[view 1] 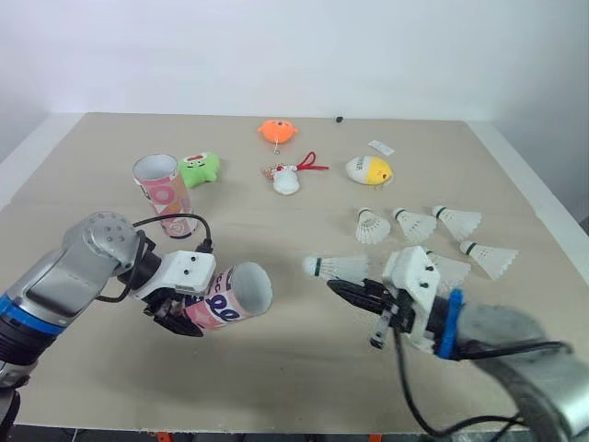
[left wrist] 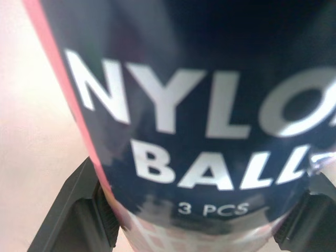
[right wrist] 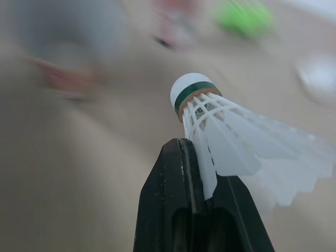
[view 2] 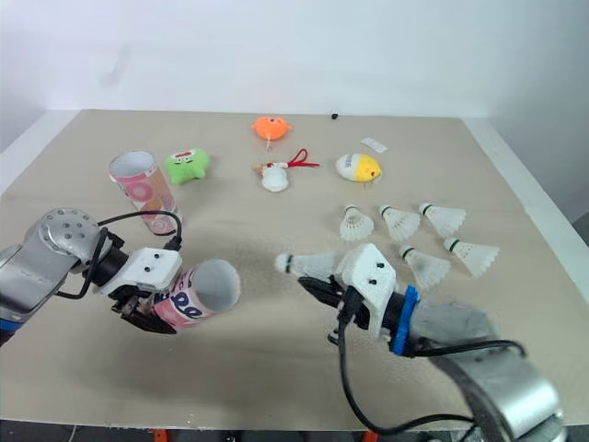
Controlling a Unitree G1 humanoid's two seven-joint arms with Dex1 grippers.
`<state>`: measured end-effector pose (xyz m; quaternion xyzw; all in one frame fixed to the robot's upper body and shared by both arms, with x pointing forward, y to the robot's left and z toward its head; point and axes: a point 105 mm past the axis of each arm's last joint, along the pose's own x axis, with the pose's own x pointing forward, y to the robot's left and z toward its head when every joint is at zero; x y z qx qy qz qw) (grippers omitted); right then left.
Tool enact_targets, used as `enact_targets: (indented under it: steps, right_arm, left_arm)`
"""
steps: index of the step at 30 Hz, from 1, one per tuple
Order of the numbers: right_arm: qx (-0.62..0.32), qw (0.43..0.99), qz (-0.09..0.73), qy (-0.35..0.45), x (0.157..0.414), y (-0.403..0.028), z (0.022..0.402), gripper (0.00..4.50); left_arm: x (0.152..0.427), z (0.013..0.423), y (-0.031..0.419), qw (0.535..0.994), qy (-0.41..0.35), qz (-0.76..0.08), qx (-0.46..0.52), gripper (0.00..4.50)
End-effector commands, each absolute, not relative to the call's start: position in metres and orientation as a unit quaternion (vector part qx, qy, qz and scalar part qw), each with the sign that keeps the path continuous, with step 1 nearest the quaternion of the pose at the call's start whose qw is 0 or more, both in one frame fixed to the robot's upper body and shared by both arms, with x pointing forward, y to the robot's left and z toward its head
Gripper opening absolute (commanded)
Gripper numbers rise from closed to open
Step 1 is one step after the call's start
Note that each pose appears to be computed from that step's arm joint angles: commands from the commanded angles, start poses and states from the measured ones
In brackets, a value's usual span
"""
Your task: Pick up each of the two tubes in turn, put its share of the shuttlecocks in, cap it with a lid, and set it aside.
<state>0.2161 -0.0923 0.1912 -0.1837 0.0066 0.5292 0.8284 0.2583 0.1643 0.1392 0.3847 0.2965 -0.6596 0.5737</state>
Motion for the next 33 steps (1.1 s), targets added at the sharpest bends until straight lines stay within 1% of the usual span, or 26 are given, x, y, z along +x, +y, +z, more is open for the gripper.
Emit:
enact_targets:
  steps: [1,5,8,10,14,17,22,24,25,28,29,30,31,33]
  right_arm:
    - [-0.220,0.778,0.588,-0.015,0.205,-0.079,0.204,0.02]
    - [-0.254,0.746,0.615,-0.034,0.219,-0.066,0.216,0.02]
    - [-0.279,0.727,0.627,-0.032,0.227,-0.060,0.215,0.02]
    - [-0.304,0.701,0.644,-0.030,0.228,-0.055,0.211,0.02]
    - [-0.321,0.660,0.678,-0.029,0.227,-0.044,0.209,0.02]
    - [-0.326,0.646,0.690,-0.028,0.232,-0.040,0.208,0.02]
    - [-0.281,0.644,0.711,-0.030,0.243,-0.026,0.215,0.02]
    - [-0.254,0.641,0.724,-0.026,0.243,-0.023,0.218,0.67]
    - [-0.235,0.635,0.736,-0.026,0.241,-0.021,0.221,0.86]
    - [-0.134,0.625,0.768,-0.040,0.233,-0.019,0.251,2.04]
    - [-0.109,0.618,0.778,-0.038,0.230,-0.023,0.257,2.14]
    - [-0.093,0.612,0.785,-0.032,0.228,-0.028,0.260,2.49]
    - [-0.086,0.610,0.788,-0.027,0.227,-0.030,0.261,2.94]
    - [-0.065,0.600,0.797,-0.018,0.217,-0.042,0.261,2.94]
  left_arm:
    - [0.263,0.144,0.169,0.569,0.300,-0.651,0.402,3.07]
    - [0.264,0.144,0.168,0.569,0.299,-0.653,0.401,3.07]
    - [0.264,0.144,0.168,0.568,0.298,-0.655,0.400,3.07]
    - [0.265,0.144,0.168,0.568,0.298,-0.656,0.399,3.07]
    - [0.265,0.141,0.167,0.569,0.297,-0.655,0.398,3.07]
    - [0.265,0.141,0.166,0.571,0.296,-0.655,0.396,3.07]
    - [0.266,0.140,0.165,0.575,0.293,-0.655,0.393,3.07]
    - [0.266,0.140,0.164,0.575,0.292,-0.656,0.392,3.07]
    - [0.266,0.140,0.164,0.576,0.292,-0.656,0.392,3.07]
    - [0.266,0.139,0.163,0.583,0.290,-0.655,0.384,3.07]
    - [0.266,0.138,0.163,0.584,0.292,-0.653,0.384,3.07]
    - [0.265,0.137,0.164,0.584,0.293,-0.653,0.383,3.07]
    - [0.265,0.137,0.164,0.584,0.294,-0.652,0.382,3.07]
    - [0.264,0.135,0.164,0.585,0.295,-0.654,0.378,3.07]
